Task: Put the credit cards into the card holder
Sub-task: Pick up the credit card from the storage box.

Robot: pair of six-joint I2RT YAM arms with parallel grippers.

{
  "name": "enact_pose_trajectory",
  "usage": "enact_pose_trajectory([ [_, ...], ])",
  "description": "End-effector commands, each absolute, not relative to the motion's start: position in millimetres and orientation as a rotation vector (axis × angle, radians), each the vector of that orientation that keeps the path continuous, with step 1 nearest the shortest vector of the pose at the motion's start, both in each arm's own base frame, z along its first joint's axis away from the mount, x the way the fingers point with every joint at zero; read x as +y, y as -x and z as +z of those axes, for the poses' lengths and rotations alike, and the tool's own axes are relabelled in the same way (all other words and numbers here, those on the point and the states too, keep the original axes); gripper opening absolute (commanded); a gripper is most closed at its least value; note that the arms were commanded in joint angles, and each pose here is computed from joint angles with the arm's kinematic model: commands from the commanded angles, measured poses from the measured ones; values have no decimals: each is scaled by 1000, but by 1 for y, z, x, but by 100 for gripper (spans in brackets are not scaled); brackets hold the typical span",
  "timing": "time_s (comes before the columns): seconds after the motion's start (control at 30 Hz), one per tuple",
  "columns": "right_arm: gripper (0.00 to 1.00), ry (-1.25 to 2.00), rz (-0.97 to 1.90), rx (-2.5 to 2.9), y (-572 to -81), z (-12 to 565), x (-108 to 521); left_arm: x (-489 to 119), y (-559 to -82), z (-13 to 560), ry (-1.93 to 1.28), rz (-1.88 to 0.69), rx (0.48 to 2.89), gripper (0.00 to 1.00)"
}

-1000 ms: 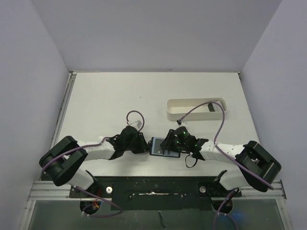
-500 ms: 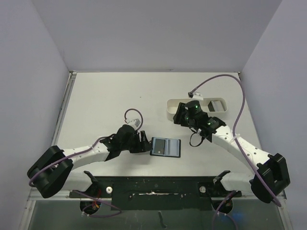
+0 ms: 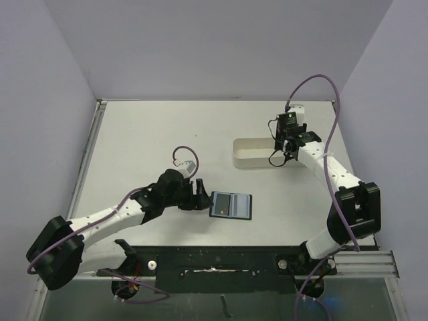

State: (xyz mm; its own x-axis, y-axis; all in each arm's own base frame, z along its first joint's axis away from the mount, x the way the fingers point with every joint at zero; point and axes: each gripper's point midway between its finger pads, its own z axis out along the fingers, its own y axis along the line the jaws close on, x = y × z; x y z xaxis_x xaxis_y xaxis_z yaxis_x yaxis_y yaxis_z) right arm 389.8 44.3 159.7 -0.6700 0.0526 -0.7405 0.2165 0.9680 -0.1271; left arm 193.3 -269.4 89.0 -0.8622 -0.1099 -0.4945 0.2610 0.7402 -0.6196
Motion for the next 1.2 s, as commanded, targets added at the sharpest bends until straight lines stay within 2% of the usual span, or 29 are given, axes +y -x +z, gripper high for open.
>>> enact_pose_trajectory([
  [0.0, 47, -137, -445, 2270, -411, 166, 5, -270, -198, 114, -163, -993, 2361, 68],
  [0.37, 49, -29, -589, 2334, -449, 120, -24, -258, -194, 112, -168, -964, 2363, 68],
  [0.73, 49, -12, -708, 2367, -451, 98, -37, -252, -194, 108, -149, -965, 2368, 68],
  [1.17, 40, -5, -685, 2377, -453, 98, -44, -248, -192, 109, -134, -967, 2363, 68],
])
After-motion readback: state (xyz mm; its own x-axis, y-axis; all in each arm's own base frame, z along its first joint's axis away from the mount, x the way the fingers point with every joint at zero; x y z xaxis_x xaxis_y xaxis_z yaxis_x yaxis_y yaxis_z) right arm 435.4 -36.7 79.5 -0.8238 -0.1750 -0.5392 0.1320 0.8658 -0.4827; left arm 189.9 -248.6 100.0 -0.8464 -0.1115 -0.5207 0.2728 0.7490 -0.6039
